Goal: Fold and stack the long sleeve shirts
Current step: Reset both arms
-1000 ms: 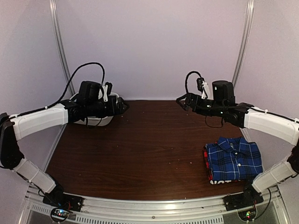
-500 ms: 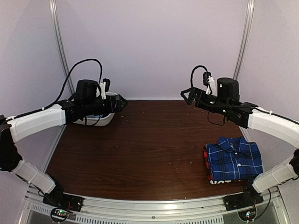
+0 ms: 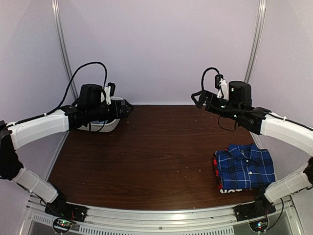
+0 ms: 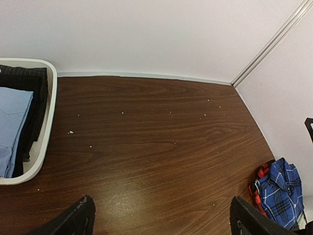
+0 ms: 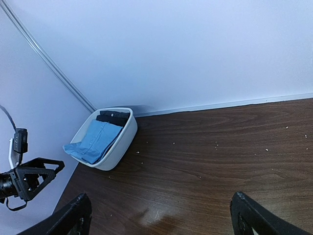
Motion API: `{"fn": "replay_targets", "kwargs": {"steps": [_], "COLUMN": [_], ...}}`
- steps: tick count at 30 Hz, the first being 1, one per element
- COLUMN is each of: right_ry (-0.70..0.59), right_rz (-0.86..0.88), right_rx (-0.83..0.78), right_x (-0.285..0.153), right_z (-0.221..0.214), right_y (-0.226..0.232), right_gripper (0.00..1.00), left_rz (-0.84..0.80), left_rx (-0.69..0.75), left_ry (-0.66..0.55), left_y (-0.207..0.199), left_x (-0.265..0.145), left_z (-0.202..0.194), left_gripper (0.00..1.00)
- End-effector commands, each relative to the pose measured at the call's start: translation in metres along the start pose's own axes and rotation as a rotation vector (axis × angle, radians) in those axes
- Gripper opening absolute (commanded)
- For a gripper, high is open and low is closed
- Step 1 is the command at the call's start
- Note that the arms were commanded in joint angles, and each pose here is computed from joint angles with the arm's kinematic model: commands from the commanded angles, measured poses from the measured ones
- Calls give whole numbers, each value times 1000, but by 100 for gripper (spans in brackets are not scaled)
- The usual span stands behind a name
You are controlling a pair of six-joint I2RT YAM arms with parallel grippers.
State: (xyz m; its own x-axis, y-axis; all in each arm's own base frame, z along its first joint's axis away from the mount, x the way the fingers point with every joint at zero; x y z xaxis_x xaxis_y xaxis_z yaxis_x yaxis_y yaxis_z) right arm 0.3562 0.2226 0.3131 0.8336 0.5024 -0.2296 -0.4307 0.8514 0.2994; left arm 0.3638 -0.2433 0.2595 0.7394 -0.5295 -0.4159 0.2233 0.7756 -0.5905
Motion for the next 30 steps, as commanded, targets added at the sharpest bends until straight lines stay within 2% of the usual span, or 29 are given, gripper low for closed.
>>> {"fn": "replay_targets", "kwargs": {"steps": [1, 30], "right_ry": [-23, -17], "right_rz": [-12, -7], "right_rx": [-15, -11], "right_x": [-4, -5], "right_z": [4, -1], "right_y": [0, 0], "right_gripper": [100, 100], "left_rz": [-20, -1], "left_rx": [18, 17], "left_ry": [-52, -54], "left_y": [-5, -1], "left_x": [-2, -8], "left_z": [12, 12], "left_gripper": [98, 98]}}
Point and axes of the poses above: each gripper's point midway between its finger pads, its own x axis out along the fingers, its own y axis along the line the jaws close on, z = x × y, the point moved 2 cm from there along -x, back along the fingers, and after that the axes turned 13 degrees about -x, right-handed, at the moved point
